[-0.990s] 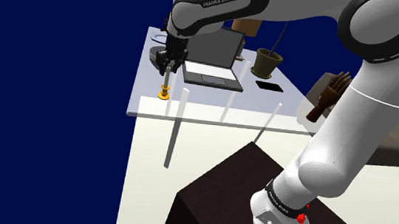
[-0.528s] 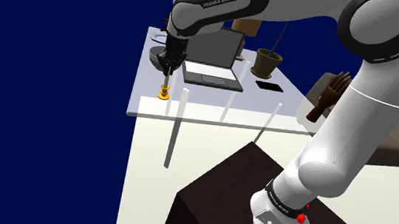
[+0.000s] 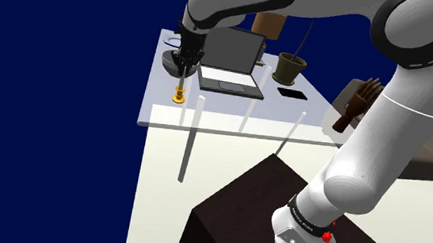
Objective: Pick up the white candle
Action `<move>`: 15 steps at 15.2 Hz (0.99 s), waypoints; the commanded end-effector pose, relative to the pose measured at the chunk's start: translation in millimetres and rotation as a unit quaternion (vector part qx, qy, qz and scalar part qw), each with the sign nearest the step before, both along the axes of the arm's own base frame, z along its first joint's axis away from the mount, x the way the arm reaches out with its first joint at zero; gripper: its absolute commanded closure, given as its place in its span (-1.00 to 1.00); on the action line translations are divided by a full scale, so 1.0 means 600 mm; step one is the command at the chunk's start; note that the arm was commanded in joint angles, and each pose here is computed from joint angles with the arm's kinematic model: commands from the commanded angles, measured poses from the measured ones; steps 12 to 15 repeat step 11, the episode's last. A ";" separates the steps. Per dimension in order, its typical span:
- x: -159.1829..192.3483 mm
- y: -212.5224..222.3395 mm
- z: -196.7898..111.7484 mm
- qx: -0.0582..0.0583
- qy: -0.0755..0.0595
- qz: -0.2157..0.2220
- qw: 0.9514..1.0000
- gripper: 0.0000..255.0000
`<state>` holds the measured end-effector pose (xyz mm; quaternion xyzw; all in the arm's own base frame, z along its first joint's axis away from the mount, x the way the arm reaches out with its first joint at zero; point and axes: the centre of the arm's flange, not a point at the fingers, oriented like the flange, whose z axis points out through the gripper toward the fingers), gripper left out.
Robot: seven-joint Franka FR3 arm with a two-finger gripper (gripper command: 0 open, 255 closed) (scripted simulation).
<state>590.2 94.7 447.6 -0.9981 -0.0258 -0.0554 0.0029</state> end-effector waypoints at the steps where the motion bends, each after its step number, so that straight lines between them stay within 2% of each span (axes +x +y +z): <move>1: 0.000 0.000 0.018 0.000 0.000 0.000 1.000 1.00; 9: 0.000 0.000 0.088 0.000 0.000 0.000 1.000 1.00; 15: 0.000 0.000 0.090 0.000 0.000 0.000 1.000 1.00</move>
